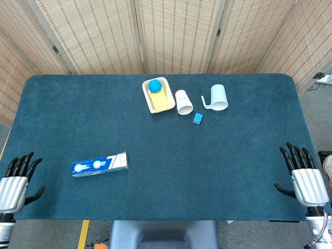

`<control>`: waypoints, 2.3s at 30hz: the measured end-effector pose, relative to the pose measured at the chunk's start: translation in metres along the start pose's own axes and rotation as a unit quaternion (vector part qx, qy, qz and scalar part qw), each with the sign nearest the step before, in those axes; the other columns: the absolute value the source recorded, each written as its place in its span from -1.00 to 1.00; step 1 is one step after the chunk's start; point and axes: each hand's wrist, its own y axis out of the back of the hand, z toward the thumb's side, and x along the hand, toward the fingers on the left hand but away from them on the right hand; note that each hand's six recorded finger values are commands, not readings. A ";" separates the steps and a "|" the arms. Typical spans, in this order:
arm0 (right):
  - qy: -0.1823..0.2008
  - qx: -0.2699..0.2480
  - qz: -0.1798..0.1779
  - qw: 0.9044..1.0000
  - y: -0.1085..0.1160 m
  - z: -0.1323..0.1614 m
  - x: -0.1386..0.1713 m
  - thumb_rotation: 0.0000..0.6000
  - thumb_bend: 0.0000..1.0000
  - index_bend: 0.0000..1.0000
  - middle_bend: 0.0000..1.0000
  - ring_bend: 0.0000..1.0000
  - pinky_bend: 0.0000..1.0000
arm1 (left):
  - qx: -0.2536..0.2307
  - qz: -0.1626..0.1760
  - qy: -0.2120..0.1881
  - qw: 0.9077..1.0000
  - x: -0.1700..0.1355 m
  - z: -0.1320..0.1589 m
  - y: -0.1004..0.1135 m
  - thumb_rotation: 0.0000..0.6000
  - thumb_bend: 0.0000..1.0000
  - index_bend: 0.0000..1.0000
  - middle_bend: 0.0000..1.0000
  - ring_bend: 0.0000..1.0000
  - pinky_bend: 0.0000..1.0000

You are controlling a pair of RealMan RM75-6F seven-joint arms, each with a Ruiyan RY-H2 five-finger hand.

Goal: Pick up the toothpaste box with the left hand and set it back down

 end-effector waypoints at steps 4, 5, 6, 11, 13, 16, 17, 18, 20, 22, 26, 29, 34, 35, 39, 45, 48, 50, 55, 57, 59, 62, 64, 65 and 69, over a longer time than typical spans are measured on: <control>0.001 0.001 0.000 1.000 -0.001 0.001 0.001 1.00 -0.74 -1.00 -1.00 -1.00 -1.00 | -0.005 -0.002 -0.003 1.000 -0.001 0.001 0.000 1.00 -0.41 -0.70 -1.00 -1.00 -1.00; 0.001 0.001 0.001 1.000 -0.001 0.001 0.001 1.00 -0.74 -1.00 -1.00 -1.00 -1.00 | -0.007 -0.004 -0.005 1.000 -0.001 0.001 0.000 1.00 -0.41 -0.70 -1.00 -1.00 -1.00; 0.001 0.001 0.001 1.000 -0.001 0.001 0.001 1.00 -0.74 -1.00 -1.00 -1.00 -1.00 | -0.009 -0.006 -0.007 1.000 -0.001 0.002 -0.001 1.00 -0.41 -0.70 -1.00 -1.00 -1.00; 0.007 0.000 -0.001 1.000 0.000 0.003 0.003 1.00 -0.74 -1.00 -1.00 -1.00 -1.00 | -0.046 -0.048 -0.024 0.998 0.001 0.003 -0.009 1.00 -0.40 -0.68 -0.97 -1.00 -1.00; 0.012 -0.001 0.002 1.000 -0.001 0.005 0.003 1.00 -0.74 -1.00 -1.00 -1.00 -1.00 | -0.072 -0.080 -0.033 0.994 0.004 0.003 -0.015 1.00 -0.39 -0.68 -0.97 -1.00 -1.00; 0.022 -0.003 0.004 1.000 -0.001 0.008 0.004 1.00 -0.75 -1.00 -1.00 -1.00 -1.00 | -0.121 -0.124 -0.044 0.984 0.009 0.006 -0.021 1.00 -0.38 -0.70 -0.97 -1.00 -1.00; 0.025 -0.003 0.004 1.000 -0.001 0.009 0.004 1.00 -0.75 -1.00 -1.00 -1.00 -1.00 | -0.137 -0.134 -0.047 0.980 0.011 0.007 -0.022 1.00 -0.38 -0.68 -0.95 -1.00 -1.00; 0.029 -0.004 0.003 1.000 0.000 0.011 0.005 1.00 -0.75 -1.00 -1.00 -1.00 -1.00 | -0.154 -0.144 -0.050 0.976 0.013 0.008 -0.023 1.00 -0.37 -0.65 -0.94 -1.00 -1.00; 0.035 -0.006 0.000 0.999 0.001 0.012 0.007 1.00 -0.74 -1.00 -1.00 -1.00 -1.00 | -0.192 -0.160 -0.053 0.967 0.018 0.012 -0.025 1.00 -0.37 -0.58 -0.90 -1.00 -1.00; 0.038 -0.009 -0.001 0.999 0.003 0.012 0.009 1.00 -0.74 -1.00 -1.00 -1.00 -1.00 | -0.218 -0.166 -0.053 0.960 0.021 0.016 -0.027 1.00 -0.36 -0.54 -0.87 -1.00 -1.00; 0.044 -0.013 -0.005 0.999 0.005 0.012 0.012 1.00 -0.75 -1.00 -1.00 -1.00 -1.00 | -0.220 -0.179 -0.052 0.958 0.030 0.025 -0.035 1.00 -0.36 -0.55 -0.82 -1.00 -1.00; 0.052 -0.015 -0.008 0.999 0.007 0.013 0.014 1.00 -0.75 -1.00 -1.00 -1.00 -1.00 | -0.187 -0.184 -0.041 0.964 0.041 0.028 -0.042 1.00 -0.37 -0.56 -0.80 -1.00 -1.00; 0.061 -0.020 -0.014 0.998 0.011 0.013 0.019 1.00 -0.74 -1.00 -1.00 -1.00 -1.00 | -0.116 -0.172 -0.022 0.978 0.056 0.034 -0.051 1.00 -0.38 -0.55 -0.79 -1.00 -1.00; 0.062 -0.020 -0.014 0.998 0.011 0.013 0.020 1.00 -0.75 -1.00 -1.00 -1.00 -1.00 | -0.097 -0.168 -0.016 0.981 0.060 0.036 -0.054 1.00 -0.38 -0.55 -0.79 -1.00 -1.00; 0.064 -0.021 -0.018 0.998 0.013 0.013 0.022 1.00 -0.74 -1.00 -1.00 -1.00 -1.00 | -0.063 -0.164 0.012 0.984 0.077 0.046 -0.067 1.00 -0.38 -0.54 -0.79 -1.00 -1.00; 0.067 -0.020 -0.019 0.997 0.013 0.014 0.023 1.00 -0.74 -1.00 -1.00 -1.00 -1.00 | -0.072 -0.172 0.030 0.982 0.102 0.060 -0.081 1.00 -0.38 -0.49 -0.75 -1.00 -1.00; 0.068 -0.020 -0.019 0.997 0.013 0.014 0.023 1.00 -0.75 -1.00 -1.00 -1.00 -1.00 | -0.078 -0.175 0.033 0.981 0.108 0.060 -0.083 1.00 -0.38 -0.47 -0.74 -0.99 -1.00; 0.068 -0.020 -0.021 0.997 0.013 0.014 0.023 1.00 -0.74 -1.00 -1.00 -1.00 -1.00 | -0.078 -0.178 0.034 0.980 0.108 0.060 -0.083 1.00 -0.38 -0.46 -0.73 -0.99 -1.00; 0.068 -0.021 -0.025 0.997 0.014 0.014 0.024 1.00 -0.74 -1.00 -1.00 -1.00 -1.00 | -0.085 -0.197 0.032 0.976 0.104 0.059 -0.083 1.00 -0.38 -0.46 -0.73 -0.99 -1.00; 0.069 -0.021 -0.025 0.997 0.014 0.014 0.024 1.00 -0.74 -1.00 -1.00 -1.00 -1.00 | -0.087 -0.200 0.034 0.975 0.104 0.057 -0.084 1.00 -0.38 -0.46 -0.73 -0.99 -1.00; 0.070 -0.021 -0.026 0.997 0.015 0.014 0.025 1.00 -0.74 -1.00 -1.00 -1.00 -1.00 | -0.090 -0.204 0.035 0.974 0.104 0.057 -0.085 1.00 -0.38 -0.46 -0.73 -0.99 -1.00; 0.069 -0.021 -0.029 0.997 0.016 0.014 0.026 1.00 -0.74 -1.00 -1.00 -1.00 -1.00 | -0.090 -0.207 0.036 0.974 0.105 0.057 -0.087 1.00 -0.38 -0.45 -0.72 -0.99 -1.00; 0.068 -0.022 -0.030 0.997 0.016 0.013 0.026 1.00 -0.74 -1.00 -1.00 -1.00 -1.00 | -0.092 -0.206 0.036 0.974 0.107 0.057 -0.087 1.00 -0.38 -0.43 -0.70 -0.98 -1.00; 0.068 -0.022 -0.030 0.997 0.016 0.013 0.026 1.00 -0.74 -1.00 -1.00 -1.00 -1.00 | -0.093 -0.205 0.037 0.974 0.108 0.056 -0.087 1.00 -0.38 -0.41 -0.68 -0.98 -1.00; 0.070 -0.021 -0.030 0.997 0.016 0.014 0.026 1.00 -0.74 -1.00 -1.00 -1.00 -1.00 | -0.095 -0.201 0.038 0.974 0.110 0.056 -0.087 1.00 -0.37 -0.30 -0.52 -0.89 -1.00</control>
